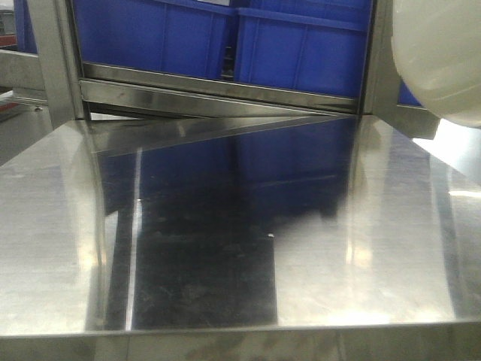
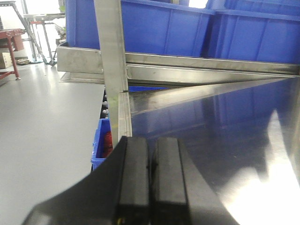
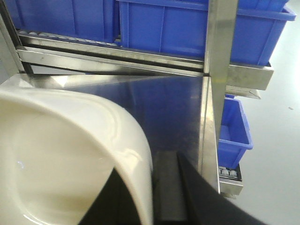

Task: Move white bin to right shelf second layer
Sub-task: 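Drive the base away from the table holding the bin in the right gripper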

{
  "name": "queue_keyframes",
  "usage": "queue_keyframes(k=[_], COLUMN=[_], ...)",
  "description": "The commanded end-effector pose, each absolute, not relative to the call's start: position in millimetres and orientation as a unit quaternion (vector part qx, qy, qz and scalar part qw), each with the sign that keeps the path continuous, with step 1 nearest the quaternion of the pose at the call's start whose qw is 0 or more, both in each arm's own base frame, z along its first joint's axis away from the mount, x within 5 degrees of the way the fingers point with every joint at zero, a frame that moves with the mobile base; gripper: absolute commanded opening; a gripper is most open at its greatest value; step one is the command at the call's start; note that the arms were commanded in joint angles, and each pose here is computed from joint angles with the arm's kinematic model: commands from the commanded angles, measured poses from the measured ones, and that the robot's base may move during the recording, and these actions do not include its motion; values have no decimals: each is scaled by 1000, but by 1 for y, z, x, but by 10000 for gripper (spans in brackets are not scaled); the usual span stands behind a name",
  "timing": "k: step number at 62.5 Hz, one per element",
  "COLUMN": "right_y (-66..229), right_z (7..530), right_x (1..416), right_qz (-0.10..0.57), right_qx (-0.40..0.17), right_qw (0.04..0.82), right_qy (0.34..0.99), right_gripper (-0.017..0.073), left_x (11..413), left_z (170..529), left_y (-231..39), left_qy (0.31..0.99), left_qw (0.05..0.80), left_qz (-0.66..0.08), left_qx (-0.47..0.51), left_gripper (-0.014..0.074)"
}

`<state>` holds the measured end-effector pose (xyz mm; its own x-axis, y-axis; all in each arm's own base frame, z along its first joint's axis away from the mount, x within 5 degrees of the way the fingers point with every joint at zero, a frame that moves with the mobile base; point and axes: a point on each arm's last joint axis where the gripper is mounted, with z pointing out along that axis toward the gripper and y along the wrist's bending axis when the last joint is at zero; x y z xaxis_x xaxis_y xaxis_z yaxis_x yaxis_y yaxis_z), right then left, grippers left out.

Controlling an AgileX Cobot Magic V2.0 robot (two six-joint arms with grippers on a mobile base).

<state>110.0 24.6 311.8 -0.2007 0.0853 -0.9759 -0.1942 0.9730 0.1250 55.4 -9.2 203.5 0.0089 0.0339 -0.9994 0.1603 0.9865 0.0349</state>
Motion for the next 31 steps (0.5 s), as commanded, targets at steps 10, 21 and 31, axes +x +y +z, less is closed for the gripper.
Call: queue_keyframes(k=[10, 21, 31], right_y=[24, 24, 25], right_z=[332, 332, 329], right_x=[110, 110, 114], right_qz=[117, 117, 116], right_qx=[-33, -33, -34], right_qw=[681, 682, 674], right_qy=[722, 721, 728], right_gripper=[56, 56, 56], left_x=[56, 56, 56], left_z=[199, 199, 199], left_y=[-9, -9, -9], left_qy=[681, 681, 681], left_qw=[728, 728, 728], left_qz=[-49, -49, -49], left_qx=[63, 63, 63], left_gripper=[85, 85, 85])
